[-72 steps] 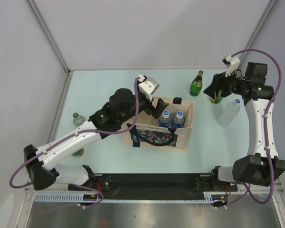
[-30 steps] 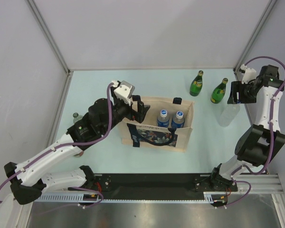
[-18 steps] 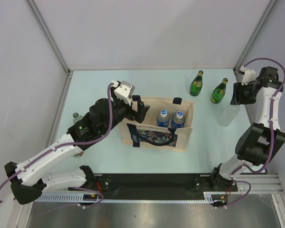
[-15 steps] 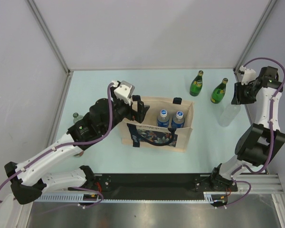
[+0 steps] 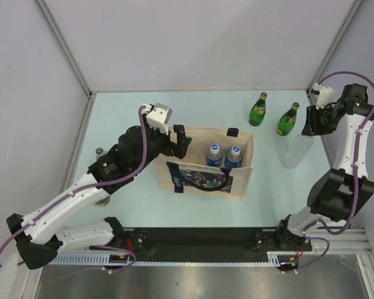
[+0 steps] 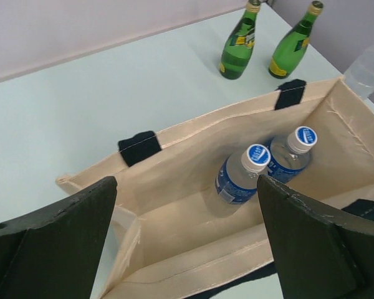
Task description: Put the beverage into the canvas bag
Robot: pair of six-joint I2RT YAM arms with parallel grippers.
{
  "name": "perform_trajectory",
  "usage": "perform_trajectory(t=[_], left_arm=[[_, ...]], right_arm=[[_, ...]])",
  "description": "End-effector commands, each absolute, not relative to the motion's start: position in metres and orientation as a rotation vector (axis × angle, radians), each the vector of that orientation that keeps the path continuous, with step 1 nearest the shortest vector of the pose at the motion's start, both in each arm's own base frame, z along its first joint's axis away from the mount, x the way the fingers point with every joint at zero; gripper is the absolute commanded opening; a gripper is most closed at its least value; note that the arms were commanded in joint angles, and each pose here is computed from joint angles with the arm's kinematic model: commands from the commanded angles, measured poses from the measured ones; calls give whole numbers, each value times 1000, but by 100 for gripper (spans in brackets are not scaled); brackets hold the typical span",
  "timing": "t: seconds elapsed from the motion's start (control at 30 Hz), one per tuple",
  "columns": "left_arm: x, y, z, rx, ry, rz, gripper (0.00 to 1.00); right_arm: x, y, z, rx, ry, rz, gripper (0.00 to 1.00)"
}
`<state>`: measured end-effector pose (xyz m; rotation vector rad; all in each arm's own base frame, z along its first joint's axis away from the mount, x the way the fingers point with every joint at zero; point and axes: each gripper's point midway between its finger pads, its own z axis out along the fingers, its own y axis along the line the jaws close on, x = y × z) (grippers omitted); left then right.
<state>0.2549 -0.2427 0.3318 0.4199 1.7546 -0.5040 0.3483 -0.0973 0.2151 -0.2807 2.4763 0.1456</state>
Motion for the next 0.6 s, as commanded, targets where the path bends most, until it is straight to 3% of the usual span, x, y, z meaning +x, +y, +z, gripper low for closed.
perform_trajectory(t=[0.0, 0.37, 0.57], left_arm=[[268, -223, 351, 282, 1762, -507, 100], [276, -193, 338, 251, 1856, -429, 100], [275, -190, 328, 251, 1896, -420, 100]], right_arm=[[347, -54, 332, -445, 2135, 105, 0], [336, 37, 483, -639, 1724, 178, 0], [326, 93, 526, -739, 1567, 304, 0]])
